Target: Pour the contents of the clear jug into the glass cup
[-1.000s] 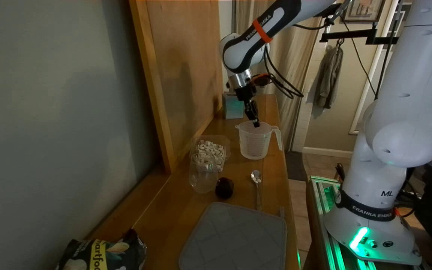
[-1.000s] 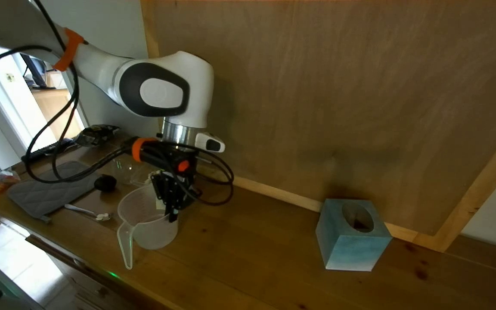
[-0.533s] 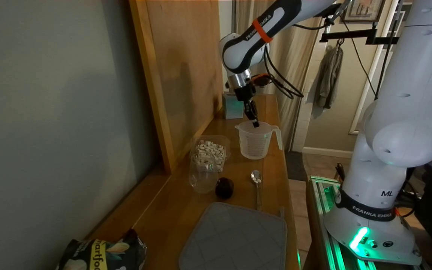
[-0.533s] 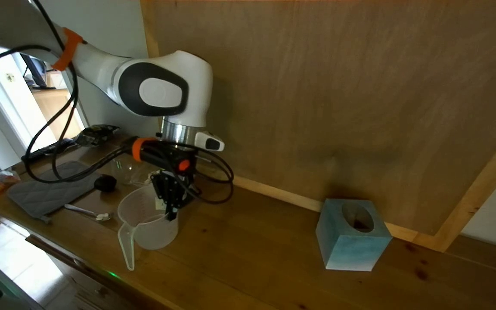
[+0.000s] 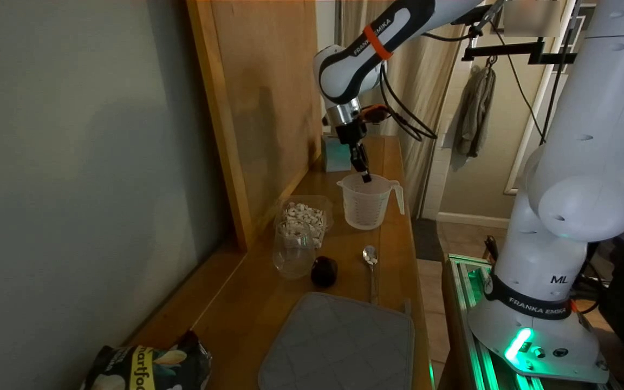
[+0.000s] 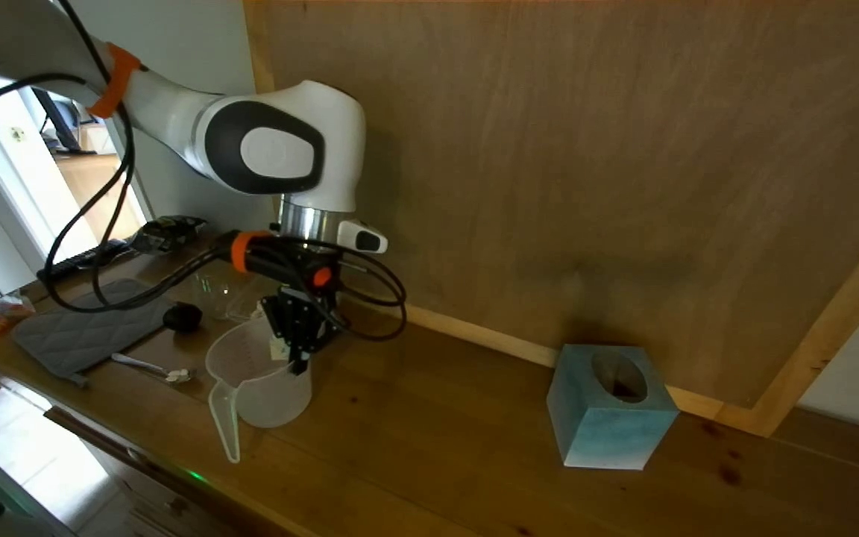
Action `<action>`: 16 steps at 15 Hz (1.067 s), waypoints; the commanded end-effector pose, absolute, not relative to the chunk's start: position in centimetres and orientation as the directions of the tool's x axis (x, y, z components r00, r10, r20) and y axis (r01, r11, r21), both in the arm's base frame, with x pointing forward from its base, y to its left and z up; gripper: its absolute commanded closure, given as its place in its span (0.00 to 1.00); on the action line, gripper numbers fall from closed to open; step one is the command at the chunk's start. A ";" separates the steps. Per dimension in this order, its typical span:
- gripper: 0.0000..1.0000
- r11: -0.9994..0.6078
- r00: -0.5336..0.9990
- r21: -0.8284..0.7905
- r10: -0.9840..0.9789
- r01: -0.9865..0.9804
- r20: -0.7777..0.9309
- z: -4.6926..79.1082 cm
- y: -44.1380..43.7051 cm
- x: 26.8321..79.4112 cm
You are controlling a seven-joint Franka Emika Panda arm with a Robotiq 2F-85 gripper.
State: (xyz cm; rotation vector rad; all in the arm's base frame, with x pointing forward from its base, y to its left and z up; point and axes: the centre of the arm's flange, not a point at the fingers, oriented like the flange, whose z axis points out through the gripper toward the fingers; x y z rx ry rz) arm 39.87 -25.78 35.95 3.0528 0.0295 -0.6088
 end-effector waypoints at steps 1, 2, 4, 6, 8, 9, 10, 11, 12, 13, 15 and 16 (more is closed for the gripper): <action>0.99 -0.997 0.923 0.036 0.045 0.063 -0.382 36.7 -25.2 40.5; 0.99 -0.997 0.922 0.036 0.051 0.070 -0.385 36.9 -25.1 40.8; 0.99 -0.997 0.922 0.040 0.052 0.073 -0.384 36.8 -25.1 41.2; 0.99 -0.998 0.919 0.034 0.043 0.061 -0.391 36.1 -25.5 41.6; 0.99 -0.998 0.918 0.030 0.040 0.057 -0.395 35.9 -25.7 41.7; 0.99 -0.998 0.918 0.029 0.039 0.054 -0.394 35.9 -25.8 41.8; 0.97 -0.998 0.917 0.030 0.036 0.052 -0.397 36.0 -26.0 41.8; 0.71 -0.999 0.919 0.027 0.031 0.045 -0.394 36.0 -26.1 41.9; 0.71 -0.999 0.917 0.026 0.032 0.046 -0.397 36.0 -26.2 41.9; 0.66 -0.999 0.918 0.025 0.033 0.047 -0.395 36.1 -26.2 42.0; 0.52 -0.998 0.921 0.019 0.046 0.058 -0.387 36.1 -26.0 42.1; 0.45 -0.998 0.920 0.012 0.058 0.068 -0.389 35.9 -25.7 42.2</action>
